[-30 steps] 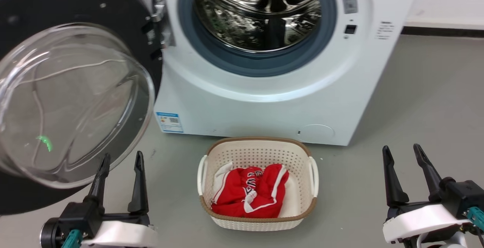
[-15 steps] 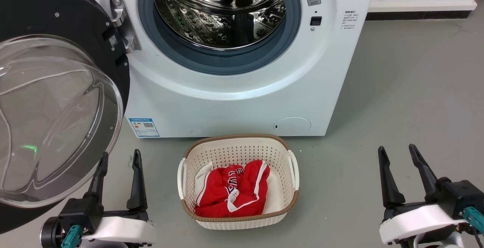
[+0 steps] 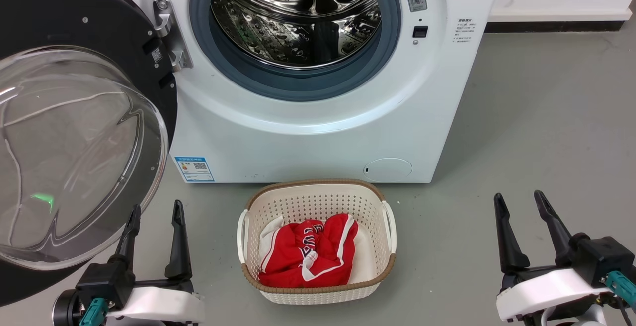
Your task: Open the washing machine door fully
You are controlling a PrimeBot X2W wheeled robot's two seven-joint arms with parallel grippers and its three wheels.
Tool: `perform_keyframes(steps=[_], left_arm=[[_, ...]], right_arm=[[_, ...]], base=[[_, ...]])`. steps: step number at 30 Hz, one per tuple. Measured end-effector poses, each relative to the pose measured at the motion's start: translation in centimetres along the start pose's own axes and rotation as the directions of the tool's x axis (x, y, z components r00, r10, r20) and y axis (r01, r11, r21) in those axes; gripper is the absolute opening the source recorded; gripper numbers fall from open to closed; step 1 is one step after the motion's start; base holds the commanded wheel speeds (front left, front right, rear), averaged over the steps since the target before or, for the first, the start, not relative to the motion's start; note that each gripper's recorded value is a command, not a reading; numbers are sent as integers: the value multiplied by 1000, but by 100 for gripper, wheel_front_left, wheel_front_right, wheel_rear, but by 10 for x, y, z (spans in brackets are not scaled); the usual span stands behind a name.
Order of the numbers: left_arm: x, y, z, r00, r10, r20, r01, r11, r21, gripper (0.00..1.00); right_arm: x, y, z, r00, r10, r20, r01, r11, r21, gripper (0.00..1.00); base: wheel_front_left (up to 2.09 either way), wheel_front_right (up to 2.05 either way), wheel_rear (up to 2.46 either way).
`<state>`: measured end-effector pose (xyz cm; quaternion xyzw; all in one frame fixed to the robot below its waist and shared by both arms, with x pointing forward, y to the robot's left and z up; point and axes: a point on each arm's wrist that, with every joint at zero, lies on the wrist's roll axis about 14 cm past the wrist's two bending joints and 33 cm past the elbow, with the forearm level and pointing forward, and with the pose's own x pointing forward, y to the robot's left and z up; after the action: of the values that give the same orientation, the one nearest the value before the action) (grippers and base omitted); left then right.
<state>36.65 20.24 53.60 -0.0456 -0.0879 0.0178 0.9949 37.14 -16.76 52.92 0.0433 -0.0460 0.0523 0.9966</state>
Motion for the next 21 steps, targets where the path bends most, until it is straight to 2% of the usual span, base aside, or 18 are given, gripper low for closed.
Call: perform_keyframes(steps=[11,12,16,21], left_arm=[[-2,3,-2,1000,2,-6,-2,1000,-4,100],[-2,3,-3,1000,3,-9,-3,1000,-5,0],[-11,4,-22,997,12,-74,-14,1000,-16,0],[-13,10,-31,992,41,-119,-53,994,-98,0]], right_arm=[[-1,0,0,1000,-1,0,1,1000,8,100],[-1,0,-1,1000,-2,-2,2,1000,8,0],[-10,-2,-21,998,-10,-66,11,1000,17,0],[-12,-5,-25,996,-26,-81,35,993,110,0]], base=[[0,0,0],[0,0,0],[0,0,0],[0,0,0]])
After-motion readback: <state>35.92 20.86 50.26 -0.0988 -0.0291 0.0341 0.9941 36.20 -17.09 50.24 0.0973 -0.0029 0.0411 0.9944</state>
